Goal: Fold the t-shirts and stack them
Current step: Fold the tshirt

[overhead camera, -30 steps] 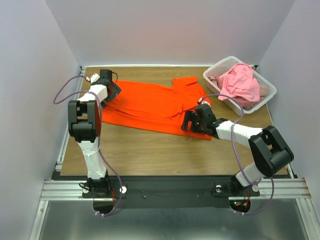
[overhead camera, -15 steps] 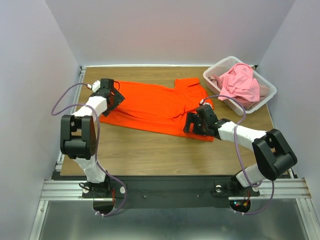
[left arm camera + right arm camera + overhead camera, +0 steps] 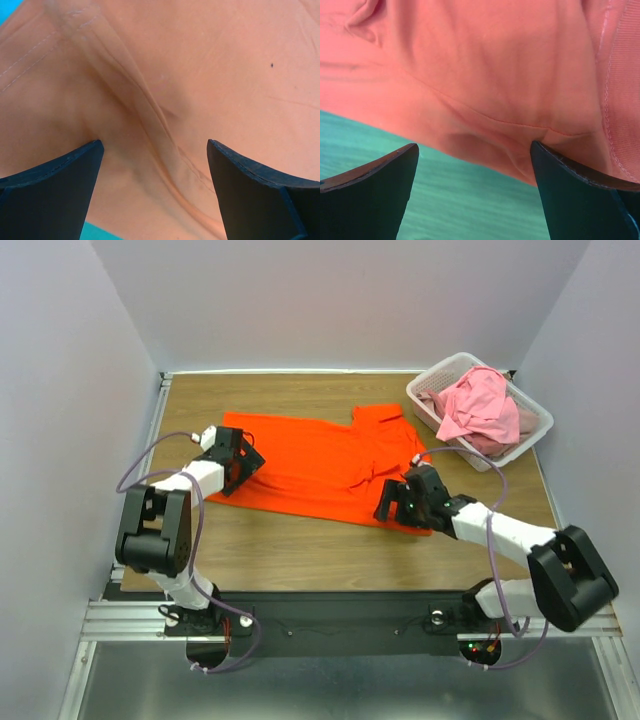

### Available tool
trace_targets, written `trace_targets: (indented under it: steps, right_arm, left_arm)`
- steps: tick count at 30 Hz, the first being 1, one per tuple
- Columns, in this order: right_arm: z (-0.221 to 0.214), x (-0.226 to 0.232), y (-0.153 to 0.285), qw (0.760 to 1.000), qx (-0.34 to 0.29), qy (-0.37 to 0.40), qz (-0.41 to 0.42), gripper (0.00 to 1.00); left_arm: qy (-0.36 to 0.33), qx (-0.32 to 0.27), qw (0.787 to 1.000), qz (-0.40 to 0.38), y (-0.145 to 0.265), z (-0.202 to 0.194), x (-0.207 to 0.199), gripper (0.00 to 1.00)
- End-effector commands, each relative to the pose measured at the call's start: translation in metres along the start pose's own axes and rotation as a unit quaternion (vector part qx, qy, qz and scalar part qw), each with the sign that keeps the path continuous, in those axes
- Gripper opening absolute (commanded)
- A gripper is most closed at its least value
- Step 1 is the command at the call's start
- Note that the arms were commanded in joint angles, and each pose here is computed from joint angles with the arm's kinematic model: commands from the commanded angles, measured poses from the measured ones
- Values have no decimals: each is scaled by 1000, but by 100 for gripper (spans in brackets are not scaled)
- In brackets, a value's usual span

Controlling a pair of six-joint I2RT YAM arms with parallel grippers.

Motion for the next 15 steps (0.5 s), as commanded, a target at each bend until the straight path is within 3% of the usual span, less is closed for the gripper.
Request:
trace_targets:
  steps: [1, 5, 8, 15]
  right_arm:
    - [-30, -26, 15, 998, 34, -32, -30, 100]
    - [-45, -44, 32, 997, 28, -61, -44, 100]
    - [-53, -51, 36, 996, 30, -72, -49, 100]
    - [-24, -26, 51, 998, -5, -58, -14, 100]
  left_arm:
    - [-15, 132, 988, 85, 18, -93, 55, 98]
    - [-30, 158, 981, 105, 36, -122, 77, 98]
    - [-24, 145, 985, 96, 55, -122, 70, 98]
    - [6, 125, 989, 84, 91, -126, 82, 98]
Point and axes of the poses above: each gripper's point midway between its finger pads, its own y axis back along the fingers, its own x axis along the line the jaws close on, z = x × y, the point moved 4 cm from there along y, back along the fingers, and after that the axes turned 6 degrees about -y, right-handed, at the moved point
